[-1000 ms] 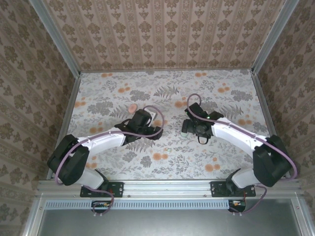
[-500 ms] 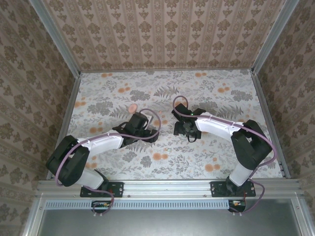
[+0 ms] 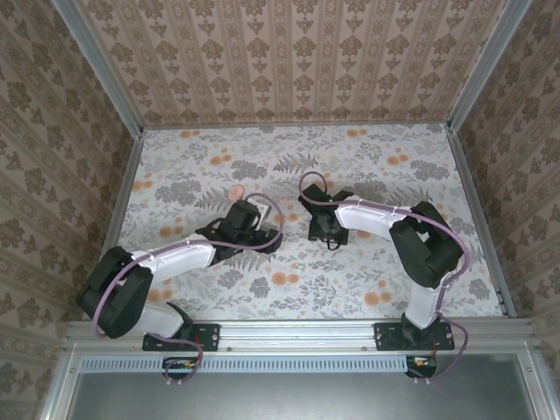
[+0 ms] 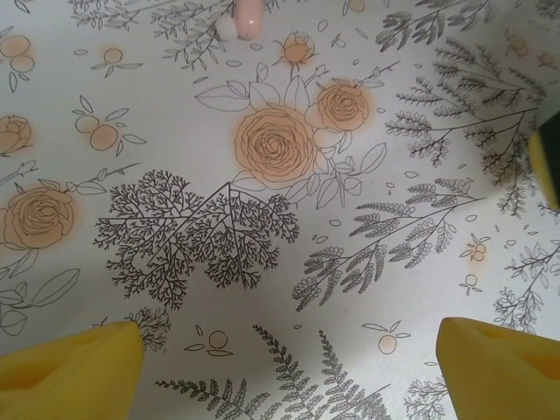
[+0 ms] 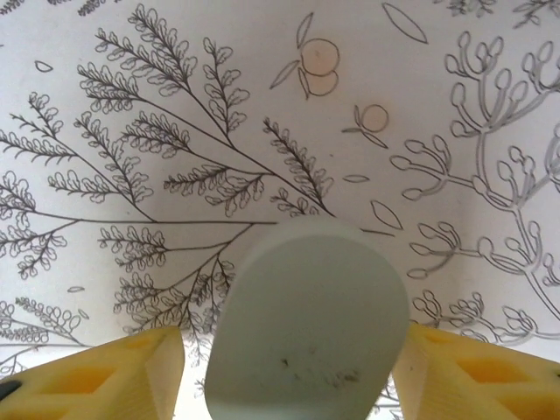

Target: Insert wireless bluetooth earbuds into charging case

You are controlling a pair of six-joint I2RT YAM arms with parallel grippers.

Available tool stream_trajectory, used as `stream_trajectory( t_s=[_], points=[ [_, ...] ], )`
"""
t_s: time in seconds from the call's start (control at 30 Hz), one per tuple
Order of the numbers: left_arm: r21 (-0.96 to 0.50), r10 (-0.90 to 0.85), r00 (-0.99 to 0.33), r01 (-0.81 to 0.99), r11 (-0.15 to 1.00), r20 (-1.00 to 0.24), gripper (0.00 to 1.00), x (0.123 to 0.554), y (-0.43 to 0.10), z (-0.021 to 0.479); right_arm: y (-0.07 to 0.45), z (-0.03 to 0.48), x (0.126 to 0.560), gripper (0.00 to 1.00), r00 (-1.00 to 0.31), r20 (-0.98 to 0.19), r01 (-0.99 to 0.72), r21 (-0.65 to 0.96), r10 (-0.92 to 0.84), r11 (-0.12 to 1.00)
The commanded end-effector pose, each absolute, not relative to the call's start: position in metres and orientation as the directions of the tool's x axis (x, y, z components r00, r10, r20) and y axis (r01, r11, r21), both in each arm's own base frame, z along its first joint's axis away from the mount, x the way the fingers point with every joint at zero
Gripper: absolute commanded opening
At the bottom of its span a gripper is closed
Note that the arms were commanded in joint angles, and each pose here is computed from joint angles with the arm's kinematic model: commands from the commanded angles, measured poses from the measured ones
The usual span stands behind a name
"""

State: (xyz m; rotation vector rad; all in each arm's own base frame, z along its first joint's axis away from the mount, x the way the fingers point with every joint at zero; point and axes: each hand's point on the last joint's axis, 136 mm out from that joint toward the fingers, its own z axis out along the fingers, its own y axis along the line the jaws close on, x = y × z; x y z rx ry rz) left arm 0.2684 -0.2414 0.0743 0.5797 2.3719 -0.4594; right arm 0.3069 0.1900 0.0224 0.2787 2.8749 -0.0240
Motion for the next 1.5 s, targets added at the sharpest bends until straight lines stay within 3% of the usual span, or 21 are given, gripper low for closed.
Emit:
stream_trajectory(
  t_s=[0.0, 0.17, 0.43, 0.6, 0.9, 1.13, 1.3, 1.4, 1.47],
  points=[
    [-0.175, 0.283, -0.67, 0.53, 0.83, -0.687, 0.88, 0.267, -0.238, 0.083, 0.19, 0.022, 0.316, 0.56, -0.95, -0.271, 0.168, -0.021, 0.156, 0.986],
    [-0.177, 0.269, -0.635, 0.548, 0.817, -0.724, 0.88, 0.268, -0.235, 0.094, 0.188, 0.024, 0.313, 0.38, -0.958, -0.271, 0.108, -0.04, 0.094, 0.993],
    [-0.273, 0.159, -0.594, 0.57, 0.775, -0.789, 0.88, 0.281, -0.219, 0.131, 0.192, 0.053, 0.308, 0.25, -0.947, -0.295, -0.123, -0.041, -0.13, 0.992],
    [-0.243, 0.147, -0.474, 0.665, 0.706, -0.868, 0.86, 0.276, -0.212, 0.163, 0.207, 0.086, 0.302, 0.22, -0.889, -0.308, -0.356, -0.005, -0.34, 0.934],
    [-0.064, 0.2, -0.149, 0.922, 0.382, -0.968, 0.85, 0.219, -0.235, 0.225, 0.247, 0.166, 0.266, 0.21, -0.626, -0.395, -0.761, 0.121, -0.672, 0.637],
    [-0.059, 0.188, -0.091, 0.984, 0.17, -0.978, 0.83, 0.189, -0.251, 0.236, 0.271, 0.2, 0.219, 0.23, -0.43, -0.476, -0.903, 0.241, -0.767, 0.357],
    [-0.198, 0.162, -0.22, 0.97, 0.142, -0.962, 0.82, 0.195, -0.263, 0.25, 0.273, 0.206, 0.221, 0.25, -0.295, -0.518, -0.952, 0.088, -0.803, 0.293],
    [-0.441, 0.108, -0.481, 0.858, 0.265, -0.87, 0.82, 0.225, -0.263, 0.252, 0.278, 0.216, 0.224, 0.26, -0.238, -0.589, -0.961, 0.027, -0.773, 0.275],
    [-0.618, 0.075, -0.659, 0.735, 0.28, -0.749, 0.78, 0.237, -0.268, 0.251, 0.283, 0.229, 0.226, 0.27, -0.203, -0.656, -0.96, -0.011, -0.727, 0.278]
  ],
)
